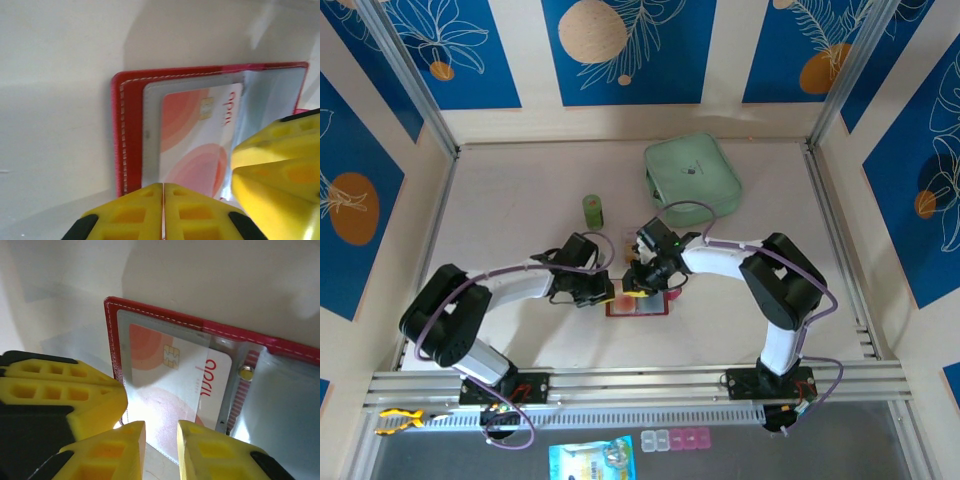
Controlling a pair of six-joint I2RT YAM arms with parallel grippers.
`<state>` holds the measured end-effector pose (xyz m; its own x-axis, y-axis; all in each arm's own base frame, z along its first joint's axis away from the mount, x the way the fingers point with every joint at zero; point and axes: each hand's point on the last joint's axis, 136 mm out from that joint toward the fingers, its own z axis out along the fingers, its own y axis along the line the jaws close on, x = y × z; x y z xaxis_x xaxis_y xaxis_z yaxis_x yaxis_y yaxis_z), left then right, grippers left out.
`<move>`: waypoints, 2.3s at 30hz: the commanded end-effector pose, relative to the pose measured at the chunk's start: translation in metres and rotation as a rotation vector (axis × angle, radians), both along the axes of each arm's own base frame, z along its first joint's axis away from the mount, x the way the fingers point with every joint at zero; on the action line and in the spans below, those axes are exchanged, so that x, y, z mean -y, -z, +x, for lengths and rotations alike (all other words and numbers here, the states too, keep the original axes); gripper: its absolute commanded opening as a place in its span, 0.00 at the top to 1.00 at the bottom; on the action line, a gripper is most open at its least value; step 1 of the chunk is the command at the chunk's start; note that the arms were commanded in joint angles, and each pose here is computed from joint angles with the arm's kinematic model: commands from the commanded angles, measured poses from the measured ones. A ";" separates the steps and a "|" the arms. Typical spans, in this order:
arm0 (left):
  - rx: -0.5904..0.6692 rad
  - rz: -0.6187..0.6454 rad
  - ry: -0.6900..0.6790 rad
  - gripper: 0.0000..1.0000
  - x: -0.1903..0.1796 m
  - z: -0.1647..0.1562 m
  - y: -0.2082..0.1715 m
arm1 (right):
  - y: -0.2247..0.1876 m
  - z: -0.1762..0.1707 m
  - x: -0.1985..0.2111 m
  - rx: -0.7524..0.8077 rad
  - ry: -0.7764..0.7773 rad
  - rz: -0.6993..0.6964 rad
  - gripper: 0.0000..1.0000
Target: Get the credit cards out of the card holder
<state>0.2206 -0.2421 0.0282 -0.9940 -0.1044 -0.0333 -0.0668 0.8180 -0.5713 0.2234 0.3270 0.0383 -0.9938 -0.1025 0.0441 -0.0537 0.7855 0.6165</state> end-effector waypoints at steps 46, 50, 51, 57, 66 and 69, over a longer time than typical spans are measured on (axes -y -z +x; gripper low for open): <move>0.020 -0.060 0.038 0.95 0.018 0.013 -0.017 | -0.004 -0.005 0.019 0.041 0.013 -0.099 0.75; 0.001 -0.071 0.054 0.95 0.023 0.013 -0.011 | -0.002 -0.004 0.023 0.030 0.025 -0.102 0.75; -0.006 -0.075 0.058 0.95 0.024 0.012 -0.010 | -0.001 -0.005 0.023 0.027 0.025 -0.105 0.75; -0.029 -0.047 0.056 0.95 0.019 0.007 0.000 | 0.005 -0.006 0.027 0.007 0.031 -0.120 0.75; -0.066 -0.018 0.049 0.94 0.012 -0.002 0.011 | 0.016 -0.009 0.027 -0.023 0.027 -0.128 0.75; -0.069 -0.014 0.050 0.94 0.011 -0.003 0.012 | 0.018 -0.010 0.026 -0.031 0.029 -0.120 0.75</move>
<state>0.2279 -0.2574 0.0248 -0.9977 -0.0674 0.0019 -0.0552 0.8003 -0.5971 0.2207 0.3019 0.0276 -0.9966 -0.0747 0.0346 -0.0466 0.8582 0.5111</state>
